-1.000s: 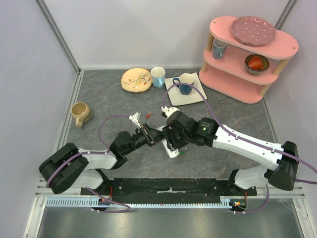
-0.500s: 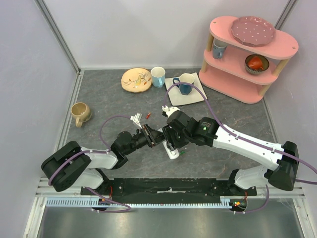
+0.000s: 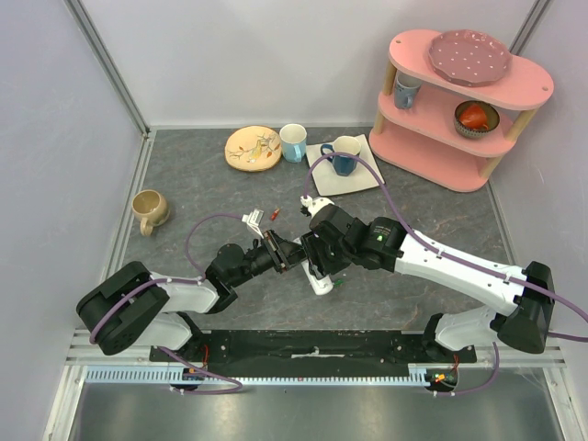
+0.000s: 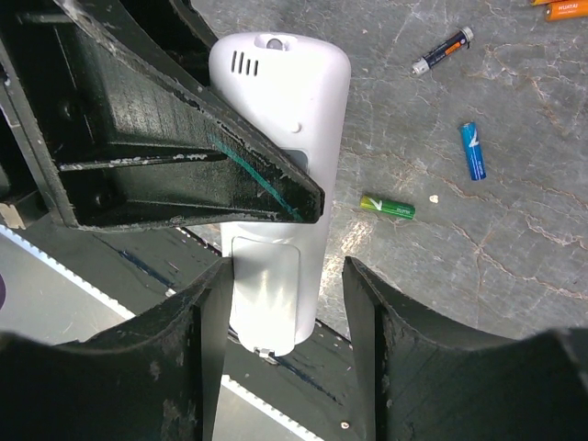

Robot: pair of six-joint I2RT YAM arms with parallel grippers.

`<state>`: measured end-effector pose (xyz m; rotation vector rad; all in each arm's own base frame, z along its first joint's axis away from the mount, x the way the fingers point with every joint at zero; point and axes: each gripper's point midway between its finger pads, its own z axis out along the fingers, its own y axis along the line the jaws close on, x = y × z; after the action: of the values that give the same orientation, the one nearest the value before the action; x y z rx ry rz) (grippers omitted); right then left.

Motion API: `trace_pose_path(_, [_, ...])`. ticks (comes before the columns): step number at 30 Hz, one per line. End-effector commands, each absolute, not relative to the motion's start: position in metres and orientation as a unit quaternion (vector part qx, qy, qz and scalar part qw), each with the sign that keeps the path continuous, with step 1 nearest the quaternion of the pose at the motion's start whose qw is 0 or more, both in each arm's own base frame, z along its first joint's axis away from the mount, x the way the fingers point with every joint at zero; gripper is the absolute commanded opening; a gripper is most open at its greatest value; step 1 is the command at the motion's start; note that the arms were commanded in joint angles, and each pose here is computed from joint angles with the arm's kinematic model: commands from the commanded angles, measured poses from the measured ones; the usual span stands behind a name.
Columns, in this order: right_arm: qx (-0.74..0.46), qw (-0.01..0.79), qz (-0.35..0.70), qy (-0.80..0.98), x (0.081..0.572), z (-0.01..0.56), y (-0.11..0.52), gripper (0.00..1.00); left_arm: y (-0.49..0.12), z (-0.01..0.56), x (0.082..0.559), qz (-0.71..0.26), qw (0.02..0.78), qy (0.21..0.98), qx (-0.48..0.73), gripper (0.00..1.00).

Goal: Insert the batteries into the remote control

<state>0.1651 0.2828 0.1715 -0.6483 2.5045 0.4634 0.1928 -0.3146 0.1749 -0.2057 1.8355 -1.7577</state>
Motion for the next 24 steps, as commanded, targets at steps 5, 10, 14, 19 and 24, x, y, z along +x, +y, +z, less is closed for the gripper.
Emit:
trace_pose_path(5, [-0.216, 0.306, 0.186, 0.908, 0.186, 0.198, 0.293, 0.59, -0.317, 0.197, 0.184, -0.692, 0.287, 0.66, -0.062, 0.02])
trace_pose_path(10, [-0.212, 0.306, 0.179, 0.911, 0.191, 0.194, 0.29, 0.6, -0.317, 0.201, 0.183, -0.695, 0.287, 0.656, -0.059, 0.02])
trace_pose_path(14, [-0.205, 0.308, 0.181, 0.911, 0.195, 0.193, 0.289, 0.6, -0.317, 0.202, 0.182, -0.694, 0.287, 0.658, -0.056, 0.02])
trace_pose_path(19, [-0.204, 0.307, 0.18, 0.912, 0.196, 0.192, 0.285, 0.6, -0.317, 0.204, 0.181, -0.696, 0.288, 0.655, -0.054, 0.02])
trace_pose_path(24, [-0.202, 0.307, 0.181, 0.912, 0.196, 0.193, 0.282, 0.61, -0.317, 0.203, 0.181, -0.695, 0.286, 0.657, -0.053, 0.02])
